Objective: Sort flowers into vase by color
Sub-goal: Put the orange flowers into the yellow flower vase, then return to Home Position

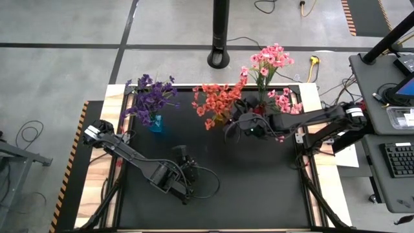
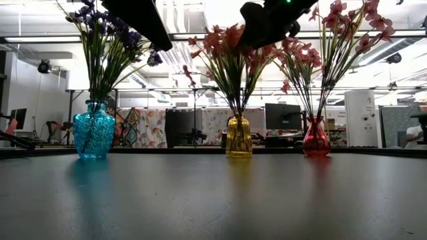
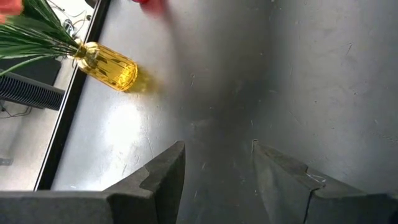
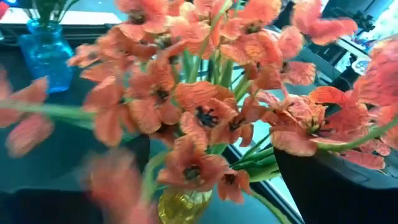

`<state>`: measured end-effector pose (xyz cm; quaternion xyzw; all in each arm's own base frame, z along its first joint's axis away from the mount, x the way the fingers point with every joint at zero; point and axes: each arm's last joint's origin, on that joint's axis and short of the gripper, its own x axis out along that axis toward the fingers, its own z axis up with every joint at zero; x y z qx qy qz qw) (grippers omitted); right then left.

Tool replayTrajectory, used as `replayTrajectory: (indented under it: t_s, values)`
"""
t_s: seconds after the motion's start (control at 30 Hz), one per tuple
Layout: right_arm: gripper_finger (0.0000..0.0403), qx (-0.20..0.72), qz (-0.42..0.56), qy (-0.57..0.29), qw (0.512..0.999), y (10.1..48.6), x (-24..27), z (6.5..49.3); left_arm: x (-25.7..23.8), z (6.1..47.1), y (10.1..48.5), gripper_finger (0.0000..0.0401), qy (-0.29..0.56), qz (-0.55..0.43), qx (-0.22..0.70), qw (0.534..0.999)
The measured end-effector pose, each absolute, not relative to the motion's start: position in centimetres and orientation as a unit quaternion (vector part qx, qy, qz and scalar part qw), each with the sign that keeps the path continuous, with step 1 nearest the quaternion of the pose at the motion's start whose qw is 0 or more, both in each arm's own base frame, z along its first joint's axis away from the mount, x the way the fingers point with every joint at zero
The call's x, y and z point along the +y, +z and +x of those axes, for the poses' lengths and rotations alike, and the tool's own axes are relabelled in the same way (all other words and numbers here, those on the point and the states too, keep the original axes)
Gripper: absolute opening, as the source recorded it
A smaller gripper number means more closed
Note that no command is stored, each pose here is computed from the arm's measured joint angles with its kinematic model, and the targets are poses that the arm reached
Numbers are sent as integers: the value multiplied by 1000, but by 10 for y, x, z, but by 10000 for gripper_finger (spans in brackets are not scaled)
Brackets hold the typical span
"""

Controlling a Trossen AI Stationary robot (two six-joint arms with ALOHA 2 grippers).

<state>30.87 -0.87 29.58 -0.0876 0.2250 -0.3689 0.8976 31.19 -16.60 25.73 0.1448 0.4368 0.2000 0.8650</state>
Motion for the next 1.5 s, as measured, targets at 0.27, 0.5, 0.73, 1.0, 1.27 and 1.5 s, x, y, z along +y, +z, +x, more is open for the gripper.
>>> replayTrajectory:
  t_s: [0.27,0.5,0.73,1.0,1.27,1.5]
  values:
    - [338,244,-86,-356,898,304,2,302,-174,307,256,168,175,121,453,866]
    - [338,273,-77,-351,892,315,8,286,-196,290,250,168,74,5,553,830]
    - [338,261,-85,-304,912,324,33,275,-224,269,250,168,39,-134,615,776]
    - [338,243,-107,-230,936,333,73,260,-247,259,251,168,19,-179,601,779]
    - [338,234,-122,-108,959,334,124,238,-263,246,252,168,11,-246,634,733]
    - [338,227,-159,-38,960,334,156,217,-286,246,262,168,-83,-172,525,829]
